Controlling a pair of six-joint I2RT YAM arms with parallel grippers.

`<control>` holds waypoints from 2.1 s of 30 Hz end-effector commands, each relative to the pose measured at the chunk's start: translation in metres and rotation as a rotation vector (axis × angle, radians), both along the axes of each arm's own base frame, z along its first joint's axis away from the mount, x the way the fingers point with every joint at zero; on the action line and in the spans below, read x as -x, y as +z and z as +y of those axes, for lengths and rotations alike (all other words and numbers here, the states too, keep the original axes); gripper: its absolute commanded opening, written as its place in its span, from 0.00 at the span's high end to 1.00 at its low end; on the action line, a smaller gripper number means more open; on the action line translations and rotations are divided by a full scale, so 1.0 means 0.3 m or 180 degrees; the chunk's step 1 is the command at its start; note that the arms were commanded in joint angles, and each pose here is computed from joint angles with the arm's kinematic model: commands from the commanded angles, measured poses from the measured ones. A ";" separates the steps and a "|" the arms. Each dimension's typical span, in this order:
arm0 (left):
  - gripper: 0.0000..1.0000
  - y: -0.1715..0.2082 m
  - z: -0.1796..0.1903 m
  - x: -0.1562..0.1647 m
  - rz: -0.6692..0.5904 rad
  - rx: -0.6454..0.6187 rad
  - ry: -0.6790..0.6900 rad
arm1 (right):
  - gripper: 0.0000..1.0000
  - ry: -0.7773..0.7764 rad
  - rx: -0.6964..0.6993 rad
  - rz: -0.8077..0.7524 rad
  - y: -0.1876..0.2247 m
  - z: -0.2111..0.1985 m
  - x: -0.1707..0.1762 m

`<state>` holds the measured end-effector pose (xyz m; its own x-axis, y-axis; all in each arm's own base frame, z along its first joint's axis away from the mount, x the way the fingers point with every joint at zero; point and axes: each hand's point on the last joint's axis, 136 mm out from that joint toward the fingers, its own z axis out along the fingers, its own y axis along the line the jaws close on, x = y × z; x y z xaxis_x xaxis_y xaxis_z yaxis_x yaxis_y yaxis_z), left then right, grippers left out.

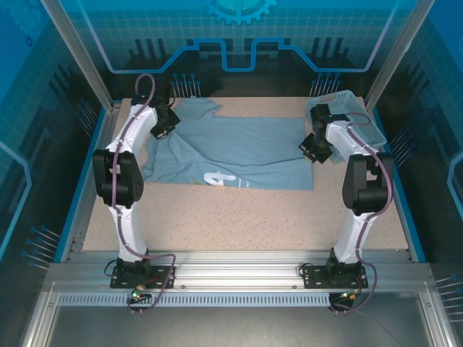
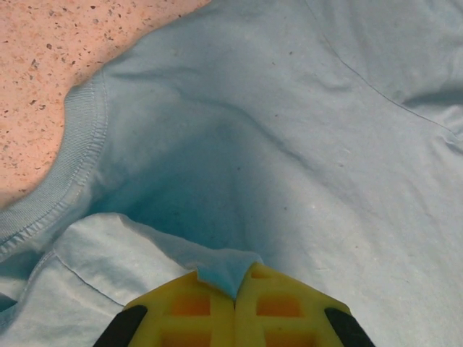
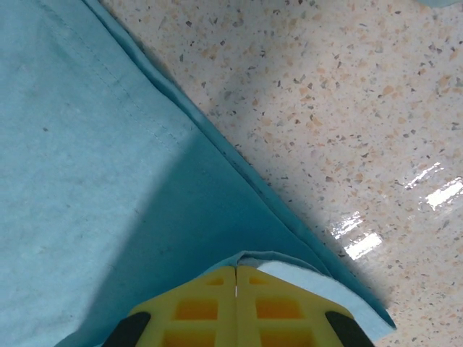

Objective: Fold and stack the t-shirts

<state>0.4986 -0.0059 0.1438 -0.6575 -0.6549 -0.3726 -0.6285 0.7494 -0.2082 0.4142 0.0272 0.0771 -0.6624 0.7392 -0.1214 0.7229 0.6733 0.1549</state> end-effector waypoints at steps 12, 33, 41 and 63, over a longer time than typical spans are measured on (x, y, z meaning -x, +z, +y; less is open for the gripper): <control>1.00 -0.001 0.030 -0.096 -0.0082 -0.0032 -0.0054 | 1.00 -0.0007 0.0105 0.0152 -0.031 -0.025 -0.033; 0.43 -0.206 0.224 0.449 0.0346 0.1558 0.1487 | 0.51 0.0356 -0.0645 -0.0393 0.009 0.089 0.201; 0.46 -0.306 0.240 0.456 0.0372 0.1936 0.2133 | 0.50 0.0447 -0.0871 -0.0388 -0.100 0.115 0.269; 1.00 -0.334 0.322 0.513 0.0573 0.1456 0.2345 | 0.88 0.0219 -0.0418 0.0091 -0.232 0.015 0.277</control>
<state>0.3537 0.0806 0.0374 -0.0204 -0.9892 0.1452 -0.9586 -0.0219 -0.2839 0.3285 0.0439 0.0131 -0.7183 0.6956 0.0151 0.6696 0.6852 0.2865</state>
